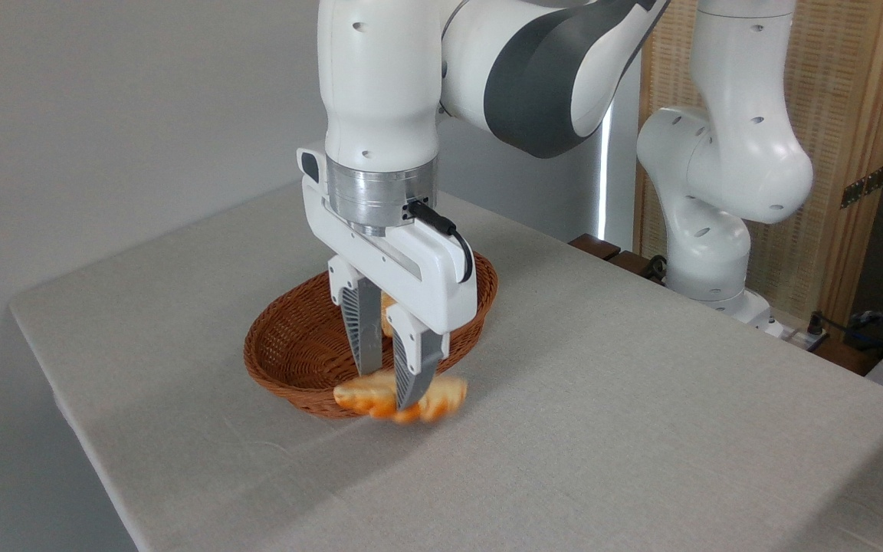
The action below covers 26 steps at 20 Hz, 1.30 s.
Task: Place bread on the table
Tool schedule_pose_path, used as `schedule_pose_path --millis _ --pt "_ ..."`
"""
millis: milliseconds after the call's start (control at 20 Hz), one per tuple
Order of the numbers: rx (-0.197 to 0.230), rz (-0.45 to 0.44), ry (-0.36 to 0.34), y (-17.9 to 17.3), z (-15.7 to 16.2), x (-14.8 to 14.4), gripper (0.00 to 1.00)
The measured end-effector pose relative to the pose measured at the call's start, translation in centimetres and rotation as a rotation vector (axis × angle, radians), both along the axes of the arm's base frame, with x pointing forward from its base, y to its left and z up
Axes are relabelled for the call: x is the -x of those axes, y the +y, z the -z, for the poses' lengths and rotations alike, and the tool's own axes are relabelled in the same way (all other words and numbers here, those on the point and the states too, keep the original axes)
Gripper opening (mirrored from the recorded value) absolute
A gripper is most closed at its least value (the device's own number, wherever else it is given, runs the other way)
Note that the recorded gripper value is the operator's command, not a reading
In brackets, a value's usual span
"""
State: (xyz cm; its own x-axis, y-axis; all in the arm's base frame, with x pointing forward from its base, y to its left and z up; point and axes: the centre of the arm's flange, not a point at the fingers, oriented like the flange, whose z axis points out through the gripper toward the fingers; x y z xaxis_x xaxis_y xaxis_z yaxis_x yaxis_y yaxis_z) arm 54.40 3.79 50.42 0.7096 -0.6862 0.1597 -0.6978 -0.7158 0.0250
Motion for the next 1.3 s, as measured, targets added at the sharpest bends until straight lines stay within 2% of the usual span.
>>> schedule_pose_path --millis 300,600,850,950,1300 --pt "0.0 0.0 -0.001 0.0 -0.1 0.0 1.0" --pt "0.005 -0.019 -0.025 -0.6 -1.5 0.1 1.0" --pt "0.017 -0.074 -0.044 -5.3 -3.9 0.0 1.0" --pt "-0.001 -0.079 -0.024 -6.3 -4.1 0.2 1.0" --pt "-0.082 -0.058 0.023 -5.6 -4.0 0.6 1.0"
